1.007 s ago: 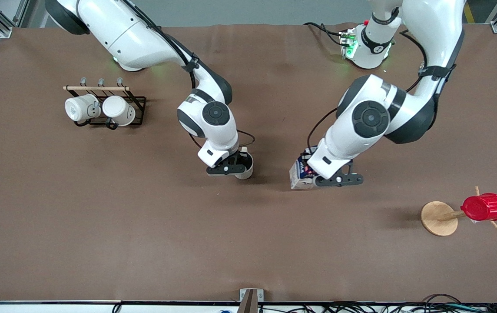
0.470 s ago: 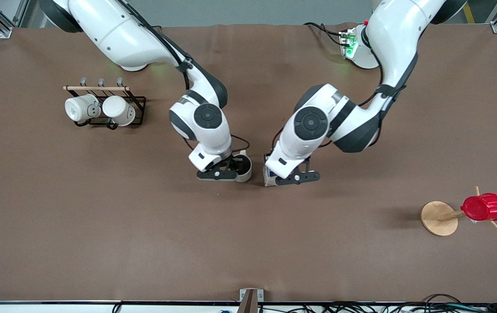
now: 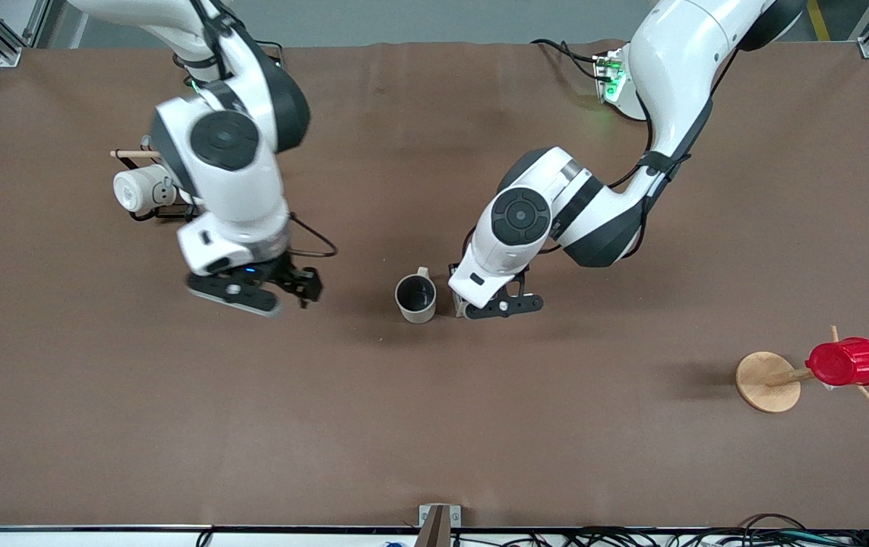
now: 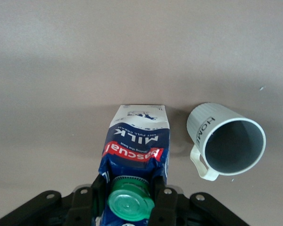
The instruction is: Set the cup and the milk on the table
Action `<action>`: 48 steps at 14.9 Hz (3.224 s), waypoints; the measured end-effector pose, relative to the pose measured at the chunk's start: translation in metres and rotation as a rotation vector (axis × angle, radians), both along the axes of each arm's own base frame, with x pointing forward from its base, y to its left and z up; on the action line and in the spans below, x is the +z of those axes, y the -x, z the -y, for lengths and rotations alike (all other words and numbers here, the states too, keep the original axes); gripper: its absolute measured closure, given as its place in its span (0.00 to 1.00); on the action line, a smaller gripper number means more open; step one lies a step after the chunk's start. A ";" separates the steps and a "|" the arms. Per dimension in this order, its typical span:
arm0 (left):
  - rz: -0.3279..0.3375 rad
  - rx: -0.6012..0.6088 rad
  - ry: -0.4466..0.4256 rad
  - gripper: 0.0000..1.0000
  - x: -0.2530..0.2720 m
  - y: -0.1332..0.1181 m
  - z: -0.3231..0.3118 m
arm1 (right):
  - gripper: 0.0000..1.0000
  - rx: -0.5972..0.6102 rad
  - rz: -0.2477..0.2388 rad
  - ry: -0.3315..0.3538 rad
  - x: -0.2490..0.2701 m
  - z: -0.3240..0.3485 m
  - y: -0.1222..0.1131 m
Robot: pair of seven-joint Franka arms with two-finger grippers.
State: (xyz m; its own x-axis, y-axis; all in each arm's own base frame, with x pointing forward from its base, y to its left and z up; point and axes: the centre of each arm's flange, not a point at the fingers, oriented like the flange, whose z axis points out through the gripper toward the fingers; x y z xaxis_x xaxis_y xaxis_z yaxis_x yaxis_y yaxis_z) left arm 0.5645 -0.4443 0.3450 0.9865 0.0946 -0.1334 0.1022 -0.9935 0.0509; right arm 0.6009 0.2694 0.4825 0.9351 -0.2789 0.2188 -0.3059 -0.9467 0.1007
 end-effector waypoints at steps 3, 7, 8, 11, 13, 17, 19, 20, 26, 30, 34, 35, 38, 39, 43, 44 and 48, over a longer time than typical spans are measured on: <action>0.002 -0.026 0.002 0.36 0.000 0.004 0.005 | 0.00 0.004 -0.018 -0.025 0.033 0.069 -0.012; 0.084 -0.078 -0.023 0.00 0.022 0.011 0.021 | 0.00 0.065 -0.063 -0.038 0.083 0.193 -0.012; 0.102 -0.077 -0.020 0.00 0.037 0.011 0.020 | 0.00 0.085 -0.083 -0.049 0.095 0.218 -0.005; 0.130 -0.056 -0.056 0.00 0.096 0.014 -0.004 | 0.00 0.116 -0.142 -0.075 0.127 0.274 0.024; 0.145 -0.054 -0.048 0.00 0.133 0.011 -0.035 | 0.00 0.122 -0.178 -0.088 0.143 0.295 0.043; 0.151 -0.065 -0.037 0.00 0.173 0.005 -0.123 | 0.00 0.139 -0.175 -0.090 0.160 0.295 0.051; 0.160 -0.070 -0.034 0.00 0.191 0.010 -0.165 | 0.00 0.144 -0.163 -0.089 0.168 0.293 0.051; 0.169 -0.070 -0.036 0.00 0.200 0.014 -0.184 | 0.00 0.146 -0.161 -0.089 0.169 0.293 0.051; 0.231 -0.015 0.028 0.00 0.257 0.029 -0.306 | 0.00 0.154 -0.177 -0.110 0.168 0.290 0.052; 0.203 -0.004 0.012 0.00 0.269 0.037 -0.347 | 0.00 0.176 -0.185 -0.112 0.168 0.290 0.053; 0.181 -0.080 -0.052 0.00 0.279 0.047 -0.370 | 0.00 0.174 -0.185 -0.113 0.168 0.293 0.053; 0.180 -0.088 -0.059 0.00 0.282 0.047 -0.371 | 0.00 0.174 -0.185 -0.113 0.168 0.293 0.053; 0.138 -0.100 -0.070 0.00 0.293 0.043 -0.371 | 0.00 0.172 -0.186 -0.113 0.168 0.294 0.054; 0.130 -0.105 -0.071 0.00 0.296 0.037 -0.370 | 0.00 0.171 -0.186 -0.113 0.168 0.295 0.054; 0.112 -0.119 -0.072 0.00 0.287 0.011 -0.366 | 0.00 0.170 -0.187 -0.114 0.168 0.295 0.054; 0.110 -0.120 -0.072 0.00 0.286 0.009 -0.366 | 0.00 0.170 -0.187 -0.114 0.168 0.295 0.054; 0.115 -0.120 -0.072 0.01 0.287 0.008 -0.366 | 0.00 0.170 -0.187 -0.114 0.168 0.295 0.054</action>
State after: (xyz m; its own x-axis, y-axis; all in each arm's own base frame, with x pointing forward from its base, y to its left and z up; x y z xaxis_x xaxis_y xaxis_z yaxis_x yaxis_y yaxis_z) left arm 0.5570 -0.0785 0.6321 0.9997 -0.0190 -0.0161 -0.0193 -0.9997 -0.0163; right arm 0.5472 -0.0256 0.6502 0.9918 -0.1271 0.0140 -0.1275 -0.9914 0.0299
